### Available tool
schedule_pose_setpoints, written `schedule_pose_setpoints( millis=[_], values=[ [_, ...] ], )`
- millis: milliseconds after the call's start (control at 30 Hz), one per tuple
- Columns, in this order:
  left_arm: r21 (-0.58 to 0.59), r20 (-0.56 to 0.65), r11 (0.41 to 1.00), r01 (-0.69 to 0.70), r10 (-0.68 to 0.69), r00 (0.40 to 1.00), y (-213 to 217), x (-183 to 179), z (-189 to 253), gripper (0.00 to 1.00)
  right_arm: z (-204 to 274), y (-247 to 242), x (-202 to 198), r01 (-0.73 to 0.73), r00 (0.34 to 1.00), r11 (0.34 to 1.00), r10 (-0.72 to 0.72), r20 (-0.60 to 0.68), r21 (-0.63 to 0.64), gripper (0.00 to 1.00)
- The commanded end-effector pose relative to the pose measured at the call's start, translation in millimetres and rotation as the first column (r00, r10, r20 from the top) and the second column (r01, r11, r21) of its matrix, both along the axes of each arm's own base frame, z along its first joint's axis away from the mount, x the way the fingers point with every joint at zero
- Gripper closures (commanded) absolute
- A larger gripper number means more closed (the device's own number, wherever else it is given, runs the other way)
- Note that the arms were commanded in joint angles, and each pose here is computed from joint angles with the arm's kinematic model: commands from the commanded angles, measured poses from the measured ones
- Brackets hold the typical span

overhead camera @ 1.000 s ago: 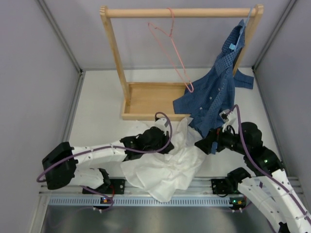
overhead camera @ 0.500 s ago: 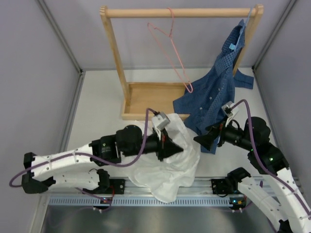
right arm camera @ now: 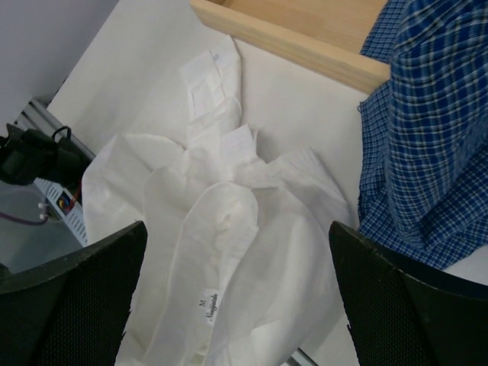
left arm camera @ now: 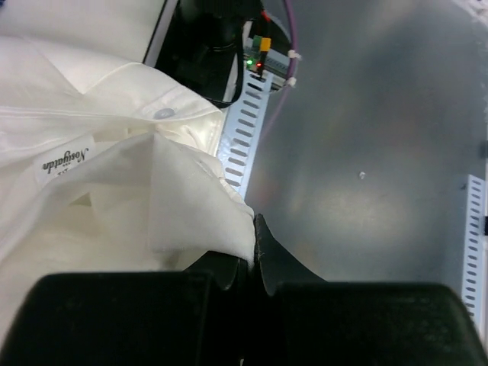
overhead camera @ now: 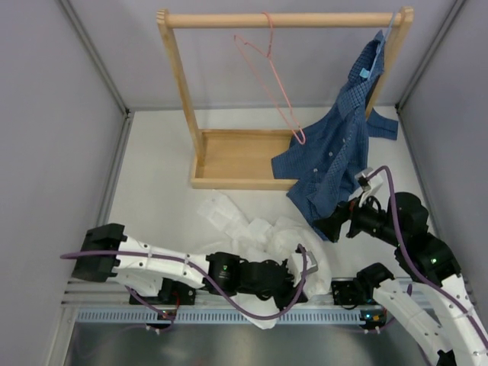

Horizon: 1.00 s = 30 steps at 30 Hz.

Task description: Place the shirt on the hanger

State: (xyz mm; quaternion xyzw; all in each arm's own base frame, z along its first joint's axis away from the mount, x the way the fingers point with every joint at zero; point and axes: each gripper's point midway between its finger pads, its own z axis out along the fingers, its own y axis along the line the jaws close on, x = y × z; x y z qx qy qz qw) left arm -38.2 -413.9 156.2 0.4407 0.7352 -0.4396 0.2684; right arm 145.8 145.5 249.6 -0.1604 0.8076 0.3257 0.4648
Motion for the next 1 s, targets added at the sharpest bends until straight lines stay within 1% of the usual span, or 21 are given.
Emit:
schedule_pose_setpoints(
  millis=[0, 33, 67, 133, 167, 200, 233, 300, 367, 400, 433, 467, 500, 533, 600, 767, 833, 867, 900, 933, 967],
  values=[
    [-0.086, -0.043, 0.996, 0.022, -0.026, 0.999, 3.0, -9.7, 11.6, 1.0, -10.3, 13.0, -20.6, -0.122, 0.991, 0.992, 0.123, -0.043, 0.027, 0.02],
    [-0.064, -0.06, 0.998, 0.026, -0.03, 0.998, 8.2, -12.0, 2.7, 1.0, -10.4, 19.2, -18.6, -0.138, 0.989, 0.989, 0.141, -0.054, 0.051, 0.03],
    [-0.019, -0.08, 1.0, 0.023, -0.024, 0.997, 19.2, -13.5, -17.0, 1.0, -15.2, 23.7, -18.4, -0.152, 0.985, 0.986, 0.157, -0.077, 0.066, 0.04],
    [0.012, -0.125, 0.999, -0.045, 0.046, 0.991, 31.1, -10.6, -29.9, 1.0, -39.7, 32.1, -17.4, -0.18, 0.968, 0.981, 0.19, -0.166, 0.071, 0.09],
    [0.019, -0.18, 0.994, -0.111, 0.113, 0.977, 37.7, -7.2, -31.1, 1.0, -47.8, 34.2, -14.6, -0.18, 0.964, 0.982, 0.189, -0.185, 0.066, 0.12],
    [0.08, -0.162, 0.974, -0.214, 0.225, 0.961, 54.4, 8.5, -54.7, 1.0, -62.8, 34.7, -12.9, -0.168, 0.96, 0.985, 0.174, -0.218, 0.042, 0.15],
    [0.113, -0.162, 0.948, -0.296, 0.312, 0.936, 65.1, 19.4, -63.9, 1.0, -69.8, 37.4, -12.0, -0.165, 0.955, 0.986, 0.169, -0.244, 0.037, 0.16],
    [0.183, -0.179, 0.889, -0.421, 0.451, 0.875, 88.9, 33.1, -82.5, 1.0, -73.8, 43.6, -9.8, -0.173, 0.955, 0.984, 0.176, -0.239, 0.033, 0.19],
    [0.189, -0.192, 0.878, -0.44, 0.473, 0.86, 94.9, 34.9, -86.9, 1.0, -80.3, 56.8, -16.3, -0.214, 0.943, 0.977, 0.211, -0.258, 0.017, 0.19],
    [0.187, -0.197, 0.878, -0.44, 0.473, 0.859, 95.2, 34.4, -88.4, 1.0, -82.4, 60.7, -10.1, -0.194, 0.952, 0.981, 0.186, -0.241, -0.01, 0.19],
    [0.176, -0.205, 0.882, -0.437, 0.467, 0.86, 92.7, 33.7, -87.1, 1.0, -92.7, 73.3, -19.7, -0.246, 0.936, 0.968, 0.225, -0.27, -0.047, 0.2],
    [0.185, -0.199, 0.882, -0.434, 0.466, 0.862, 91.9, 33.1, -89.7, 1.0, -97.6, 77.8, -19.0, -0.239, 0.938, 0.968, 0.21, -0.276, -0.077, 0.2],
    [0.184, -0.195, 0.883, -0.432, 0.463, 0.864, 90.1, 33.0, -89.1, 1.0, -99.1, 77.6, -7.4, -0.178, 0.959, 0.974, 0.141, -0.244, -0.138, 0.2],
    [0.18, -0.195, 0.884, -0.432, 0.462, 0.865, 86.5, 33.0, -86.0, 1.0, -110.6, 85.5, -13.0, -0.195, 0.954, 0.962, 0.14, -0.265, -0.193, 0.21],
    [0.187, -0.183, 0.882, -0.432, 0.463, 0.867, 84.5, 33.5, -87.8, 1.0, -116.4, 82.0, 2.3, -0.106, 0.972, 0.956, 0.041, -0.232, -0.274, 0.26],
    [0.187, -0.176, 0.874, -0.448, 0.479, 0.86, 88.0, 36.7, -86.5, 1.0, -136.5, 93.1, 16.5, -0.077, 0.973, 0.942, 0.0, -0.23, -0.326, 0.33],
    [0.184, -0.172, 0.863, -0.471, 0.5, 0.849, 92.8, 40.9, -85.1, 1.0, -138.4, 95.9, 19.6, -0.071, 0.974, 0.943, -0.005, -0.227, -0.327, 0.42],
    [0.182, -0.178, 0.855, -0.486, 0.515, 0.838, 98.5, 43.0, -82.5, 1.0, -136.4, 98.4, 20.8, -0.073, 0.976, 0.946, 0.001, -0.22, -0.317, 0.52],
    [0.174, -0.167, 0.84, -0.514, 0.54, 0.825, 102.4, 48.8, -80.2, 1.0, -133.3, 99.5, 22.0, -0.07, 0.978, 0.947, 0.003, -0.211, -0.313, 0.8],
    [0.167, -0.162, 0.828, -0.536, 0.559, 0.813, 106.2, 53.0, -76.4, 1.0, -126.4, 99.1, 23.2, -0.063, 0.981, 0.95, 0.003, -0.193, -0.306, 0.93],
    [0.132, -0.19, 0.817, -0.561, 0.576, 0.795, 105.7, 56.9, -58.9, 1.0, -115.4, 94.5, 29.3, -0.02, 0.987, 0.95, -0.031, -0.157, -0.311, 1.0]
  ],
)
